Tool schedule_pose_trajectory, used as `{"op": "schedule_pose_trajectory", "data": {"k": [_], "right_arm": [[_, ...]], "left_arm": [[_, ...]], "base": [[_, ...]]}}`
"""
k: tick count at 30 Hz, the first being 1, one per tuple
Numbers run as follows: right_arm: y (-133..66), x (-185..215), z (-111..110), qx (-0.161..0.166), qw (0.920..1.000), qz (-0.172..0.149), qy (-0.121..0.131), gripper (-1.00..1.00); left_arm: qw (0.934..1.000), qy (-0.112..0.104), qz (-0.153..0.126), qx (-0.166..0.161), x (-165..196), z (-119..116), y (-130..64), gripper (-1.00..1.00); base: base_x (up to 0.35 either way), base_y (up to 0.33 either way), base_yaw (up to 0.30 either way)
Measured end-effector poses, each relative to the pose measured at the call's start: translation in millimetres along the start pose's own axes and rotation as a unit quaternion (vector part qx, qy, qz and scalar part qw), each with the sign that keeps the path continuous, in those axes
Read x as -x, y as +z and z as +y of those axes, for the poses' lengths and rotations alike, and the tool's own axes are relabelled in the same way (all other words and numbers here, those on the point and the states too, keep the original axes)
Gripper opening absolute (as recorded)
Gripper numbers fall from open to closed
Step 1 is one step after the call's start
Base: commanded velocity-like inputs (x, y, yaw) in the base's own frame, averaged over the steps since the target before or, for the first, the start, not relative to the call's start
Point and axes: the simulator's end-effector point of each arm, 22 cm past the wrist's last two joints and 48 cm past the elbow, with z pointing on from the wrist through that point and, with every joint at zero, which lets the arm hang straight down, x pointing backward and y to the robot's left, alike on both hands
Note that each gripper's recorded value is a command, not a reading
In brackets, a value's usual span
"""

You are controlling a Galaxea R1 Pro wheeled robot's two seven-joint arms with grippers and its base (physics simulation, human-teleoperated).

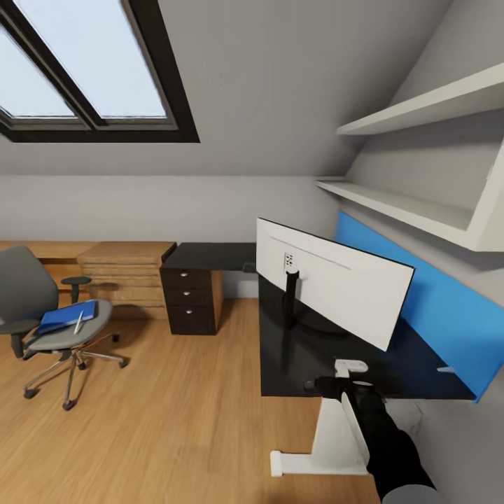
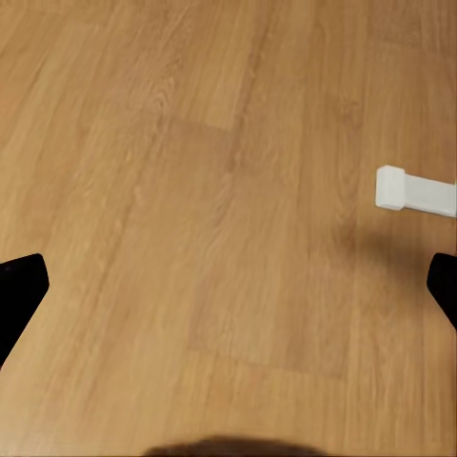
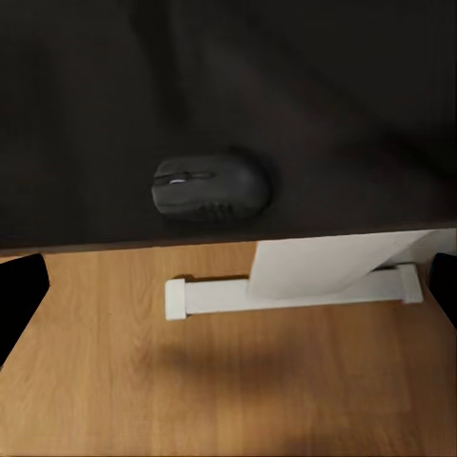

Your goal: In the bedroom, organize the workspace by keeping the computer under the desk, ensuring the monitor is on the desk, placing the keyboard on the desk next to the monitor, placing the mouse on the desk next to the keyboard, moving the folder from the swivel chair onto the desk next to the mouse, stacking the notebook on top of the folder with the pen on top of the notebook, and positioning the swivel chair next to the desk.

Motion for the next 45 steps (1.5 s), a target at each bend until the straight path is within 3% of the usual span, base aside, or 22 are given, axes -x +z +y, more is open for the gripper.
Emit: {"op": "schedule_pose_trajectory", "data": {"k": [13, 16, 19, 23, 45], "right_arm": [[1.7, -4, 7, 0.006, 0.9999, 0.005, -0.007, 1.0], [8.8, -5, 13, 0.01, 0.9999, 0.011, 0.0, 1.0], [-6.3, 1, 22, 0.018, 0.9998, 0.003, 0.004, 1.0], [-4.5, 3, 23, 0.018, 0.9998, 0.002, 0.004, 1.0], [0.1, -9, 22, 0.017, 0.9997, 0.015, 0.002, 1.0]], "left_arm": [[1.0, 0.0, 0.0, 0.001, 0, 0, 0.0, 1.0], [1.0, -0.007, -0.003, -0.002, 3, -8, 6.5, 1.0], [0.9998, -0.013, -0.008, -0.009, 4, -20, -1.2, 1.0], [0.9997, -0.02, -0.005, -0.016, 2, -34, -0.7, 1.0], [0.9996, -0.02, -0.004, -0.02, 1, -39, -1.1, 1.0]], "base": [[0.331, 0.0, 0.0], [0.0, 0.0, 0.0], [0.0, 0.0, 0.0], [0.0, 0.0, 0.0], [0.0, 0.0, 0.0]]}}
